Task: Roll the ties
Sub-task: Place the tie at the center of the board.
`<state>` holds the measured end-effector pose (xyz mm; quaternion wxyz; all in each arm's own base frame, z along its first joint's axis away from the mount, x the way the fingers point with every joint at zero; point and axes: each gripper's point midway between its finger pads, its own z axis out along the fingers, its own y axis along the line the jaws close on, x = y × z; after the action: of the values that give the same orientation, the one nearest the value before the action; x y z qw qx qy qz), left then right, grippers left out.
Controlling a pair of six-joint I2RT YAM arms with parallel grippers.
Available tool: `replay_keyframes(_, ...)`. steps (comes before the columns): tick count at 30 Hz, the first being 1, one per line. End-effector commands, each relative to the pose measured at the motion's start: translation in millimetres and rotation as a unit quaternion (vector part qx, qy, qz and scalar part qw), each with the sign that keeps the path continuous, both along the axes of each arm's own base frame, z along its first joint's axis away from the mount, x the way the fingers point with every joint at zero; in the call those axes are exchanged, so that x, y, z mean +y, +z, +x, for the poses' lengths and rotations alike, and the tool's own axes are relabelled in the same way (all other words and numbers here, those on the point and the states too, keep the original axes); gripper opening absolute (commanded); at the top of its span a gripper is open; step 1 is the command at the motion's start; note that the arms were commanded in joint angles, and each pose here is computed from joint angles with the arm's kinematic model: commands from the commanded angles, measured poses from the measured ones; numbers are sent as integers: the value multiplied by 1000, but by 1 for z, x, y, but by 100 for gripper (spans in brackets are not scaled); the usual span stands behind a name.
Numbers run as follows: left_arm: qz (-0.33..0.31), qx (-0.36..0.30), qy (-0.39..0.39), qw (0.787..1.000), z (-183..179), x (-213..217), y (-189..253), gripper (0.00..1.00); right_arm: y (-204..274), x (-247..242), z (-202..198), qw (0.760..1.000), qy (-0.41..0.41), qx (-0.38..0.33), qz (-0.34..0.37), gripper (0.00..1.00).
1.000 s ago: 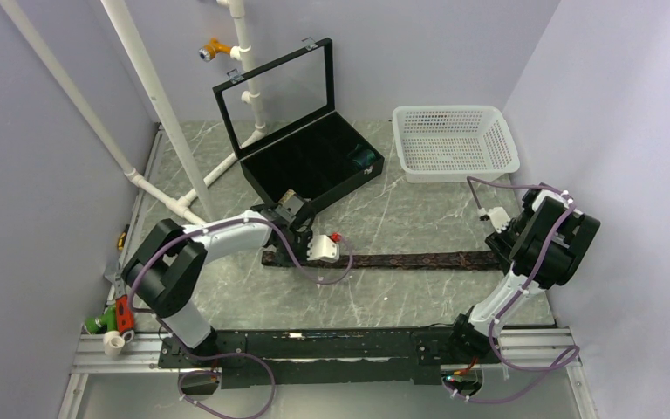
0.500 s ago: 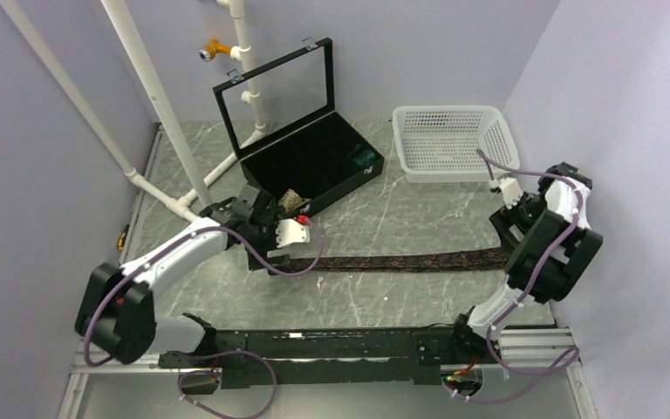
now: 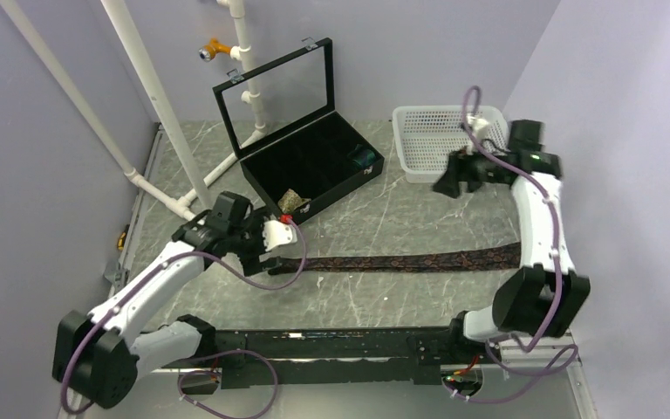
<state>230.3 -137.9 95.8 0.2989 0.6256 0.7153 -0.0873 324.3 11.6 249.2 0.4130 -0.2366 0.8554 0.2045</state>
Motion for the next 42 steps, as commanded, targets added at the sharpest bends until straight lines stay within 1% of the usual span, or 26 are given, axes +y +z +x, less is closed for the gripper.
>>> replay_keyframes(1,-157,-59,40,985,16,-35,72,99,-20,89,-1,981,50,116,144,69)
replay_keyframes(2,-172,-47,61,982,20,-39,79,99,-23,102,2,980,56,114,153,69)
replay_keyframes(4,-150,-1,52,987,16,-42,80,99,-31,131,0,977,75,118,163,72)
replay_keyframes(5,-136,22,62,989,15,-40,78,99,-32,148,-1,973,80,123,178,75)
replay_keyframes(6,-134,24,88,987,21,-36,80,99,-34,166,-4,964,75,147,207,80)
replay_keyframes(7,-145,3,101,984,25,-32,88,99,-34,185,-7,957,85,158,227,86)
replay_keyframes(8,-159,-26,97,982,27,-31,98,99,-37,203,-11,949,92,175,247,96)
replay_keyframes(9,-178,-61,84,979,25,-32,112,99,-38,223,-18,939,100,195,265,99)
replay_keyframes(10,-200,-94,69,973,22,-34,127,99,-39,242,-22,930,107,208,282,100)
replay_keyframes(12,-232,-131,41,963,13,-38,154,99,-39,279,-32,912,121,230,316,100)
replay_keyframes(13,-241,-135,29,961,7,-39,164,99,-37,295,-36,904,127,240,331,100)
replay_keyframes(14,-251,-136,24,958,2,-40,175,99,-34,315,-43,898,149,239,338,100)
replay_keyframes(16,-263,-142,-3,954,-11,-43,197,99,-43,347,-55,901,186,243,307,100)
replay_keyframes(17,-268,-146,-22,952,-19,-45,206,99,-50,356,-61,901,192,250,298,100)
replay_keyframes(21,-278,-198,-29,940,-30,-36,235,99,-58,388,-71,870,185,295,350,100)
replay_keyframes(23,-270,-209,-24,939,-34,-29,238,99,-56,413,-89,854,208,309,364,100)
replay_keyframes(25,-261,-208,-25,942,-41,-25,237,99,-61,433,-101,847,224,321,359,100)
replay_keyframes(27,-259,-212,-22,942,-46,-21,237,99,-65,448,-104,837,230,336,366,100)
replay_keyframes(31,-256,-211,-19,943,-54,-16,234,99,-83,459,-104,811,206,382,392,100)
replay_keyframes(35,-249,-209,-10,945,-58,-11,227,99,-92,473,-116,805,216,399,383,100)
replay_keyframes(37,-248,-212,-15,945,-62,-9,223,99,-101,478,-117,802,209,408,382,100)
replay_keyframes(39,-247,-214,-16,945,-64,-8,221,99,-107,482,-121,793,207,423,386,100)
replay_keyframes(42,-245,-219,-4,945,-62,-5,220,99,-120,486,-126,791,196,436,383,100)
